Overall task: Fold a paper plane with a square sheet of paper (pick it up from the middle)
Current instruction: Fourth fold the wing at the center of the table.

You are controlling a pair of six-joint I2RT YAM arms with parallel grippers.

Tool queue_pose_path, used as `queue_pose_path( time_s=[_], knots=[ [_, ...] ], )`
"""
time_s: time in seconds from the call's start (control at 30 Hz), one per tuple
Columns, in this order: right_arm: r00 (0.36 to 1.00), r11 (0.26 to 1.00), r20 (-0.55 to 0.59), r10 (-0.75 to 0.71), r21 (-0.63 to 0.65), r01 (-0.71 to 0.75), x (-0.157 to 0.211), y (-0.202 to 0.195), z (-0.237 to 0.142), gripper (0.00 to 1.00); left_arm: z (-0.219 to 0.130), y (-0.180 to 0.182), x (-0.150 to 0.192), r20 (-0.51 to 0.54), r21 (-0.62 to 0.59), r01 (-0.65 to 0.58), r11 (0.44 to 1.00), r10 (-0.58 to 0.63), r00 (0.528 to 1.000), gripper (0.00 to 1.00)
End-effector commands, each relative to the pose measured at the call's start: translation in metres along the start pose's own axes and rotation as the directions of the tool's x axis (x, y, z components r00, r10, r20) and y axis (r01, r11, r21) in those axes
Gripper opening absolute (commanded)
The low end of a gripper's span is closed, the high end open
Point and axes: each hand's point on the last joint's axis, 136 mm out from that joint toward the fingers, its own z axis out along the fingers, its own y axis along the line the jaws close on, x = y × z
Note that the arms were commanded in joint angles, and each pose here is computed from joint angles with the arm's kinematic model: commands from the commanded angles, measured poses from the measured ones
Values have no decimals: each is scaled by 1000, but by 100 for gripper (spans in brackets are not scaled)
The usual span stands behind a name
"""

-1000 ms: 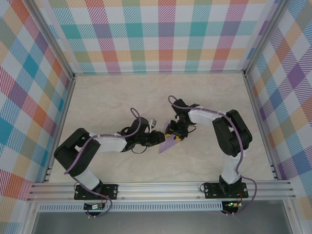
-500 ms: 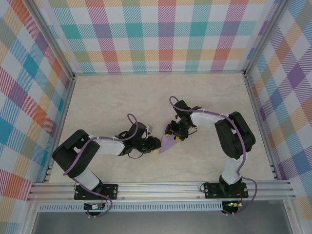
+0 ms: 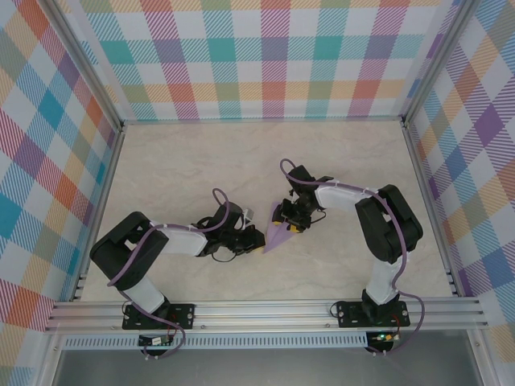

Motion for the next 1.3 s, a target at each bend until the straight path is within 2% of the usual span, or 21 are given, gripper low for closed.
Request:
queue_pose_path(
  time_s=[0.0, 0.4, 0.57, 0.73, 0.97, 1.27],
  knots=[
    [998, 993, -55, 45, 111, -38, 15, -36, 28, 53, 5, -7, 3, -27, 20, -30, 999, 31, 999, 10],
    [996, 991, -60, 59, 127, -51, 17, -41, 30, 53, 7, -1, 7, -38, -20, -42, 999, 41, 998, 10],
    [995, 987, -69, 68, 152, -57, 17, -45, 32, 52, -6, -17, -2, 5, -18, -86, 996, 86, 996, 14],
    [995, 985, -77, 70, 162, -57, 17, -46, 34, 52, -17, -30, -17, 63, -23, -112, 993, 114, 991, 15],
    [993, 984, -97, 63, 173, -45, 17, -46, 36, 54, -3, -48, -31, 67, 39, -123, 992, 120, 990, 14],
    [992, 982, -109, 67, 185, -46, 18, -48, 36, 54, 18, -36, -42, 54, 6, -118, 993, 118, 992, 8]
  ],
)
